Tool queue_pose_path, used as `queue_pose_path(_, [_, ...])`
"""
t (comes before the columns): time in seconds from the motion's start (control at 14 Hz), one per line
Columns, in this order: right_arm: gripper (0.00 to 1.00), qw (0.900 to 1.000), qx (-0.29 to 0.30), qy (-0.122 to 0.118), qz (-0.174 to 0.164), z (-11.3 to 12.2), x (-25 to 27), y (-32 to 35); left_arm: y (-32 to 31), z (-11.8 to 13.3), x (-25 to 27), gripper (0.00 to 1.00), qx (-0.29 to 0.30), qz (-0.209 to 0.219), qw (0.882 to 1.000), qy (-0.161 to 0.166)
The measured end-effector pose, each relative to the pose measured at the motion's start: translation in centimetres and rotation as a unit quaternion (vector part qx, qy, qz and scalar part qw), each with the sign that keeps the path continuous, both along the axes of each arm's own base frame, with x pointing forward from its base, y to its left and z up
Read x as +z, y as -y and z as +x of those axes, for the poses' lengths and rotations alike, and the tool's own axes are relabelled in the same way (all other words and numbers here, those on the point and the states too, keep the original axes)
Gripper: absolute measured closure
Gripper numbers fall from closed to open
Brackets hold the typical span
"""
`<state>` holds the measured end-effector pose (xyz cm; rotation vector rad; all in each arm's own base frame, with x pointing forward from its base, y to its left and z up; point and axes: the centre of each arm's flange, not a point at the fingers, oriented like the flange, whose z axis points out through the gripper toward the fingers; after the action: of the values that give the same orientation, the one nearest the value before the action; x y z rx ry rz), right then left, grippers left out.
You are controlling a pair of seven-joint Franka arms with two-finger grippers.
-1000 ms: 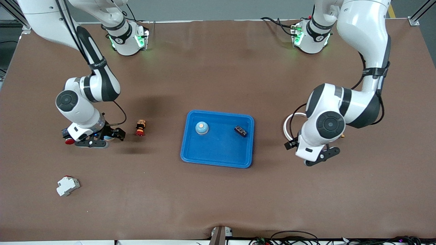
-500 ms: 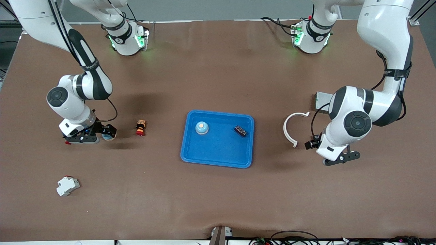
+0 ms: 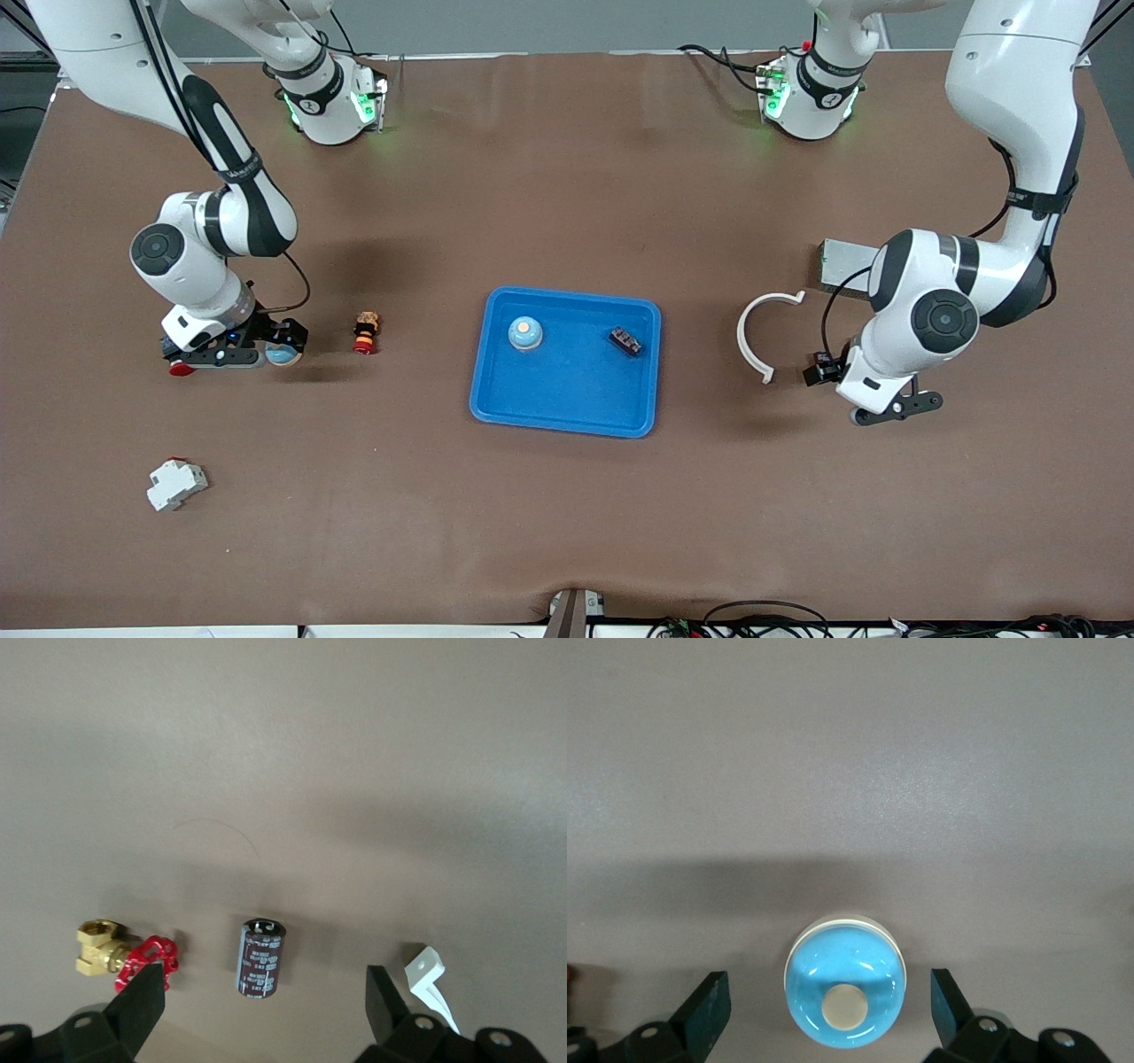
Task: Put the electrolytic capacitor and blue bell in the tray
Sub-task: 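Grasp the second blue bell with the right gripper while the left grasps a capacitor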
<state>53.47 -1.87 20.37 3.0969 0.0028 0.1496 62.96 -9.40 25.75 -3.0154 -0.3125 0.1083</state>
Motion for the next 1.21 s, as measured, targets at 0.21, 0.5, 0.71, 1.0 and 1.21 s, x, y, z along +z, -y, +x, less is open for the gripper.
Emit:
queue_pose_path(0.21, [0.0,1.0,-0.005,-0.003,0.0,-0.3,-0.4,0.5,0.2,-0.3,-2.2,0.0,0.001,-0.005,1.0,-0.015])
queue_pose_path(0.5, [0.0,1.0,-0.007,-0.002,0.001,-0.3,-1.0,0.8,-0.3,-0.6,-4.2,0.0,0.002,-0.007,0.999,-0.031])
queue_pose_path(0.71, [0.0,1.0,-0.007,-0.002,0.001,-0.4,-1.5,0.8,-1.1,-0.8,-5.4,0.0,0.0,-0.01,0.999,-0.042])
queue_pose_path(1.0, [0.0,1.0,-0.007,-0.002,0.001,-0.4,-1.5,0.8,-1.3,-1.3,-6.8,0.0,0.017,-0.037,0.998,-0.057])
queue_pose_path(1.21, [0.03,1.0,-0.007,-0.002,0.001,-0.4,-1.5,0.8,-1.3,-1.4,-7.5,0.0,0.019,-0.047,0.997,-0.059])
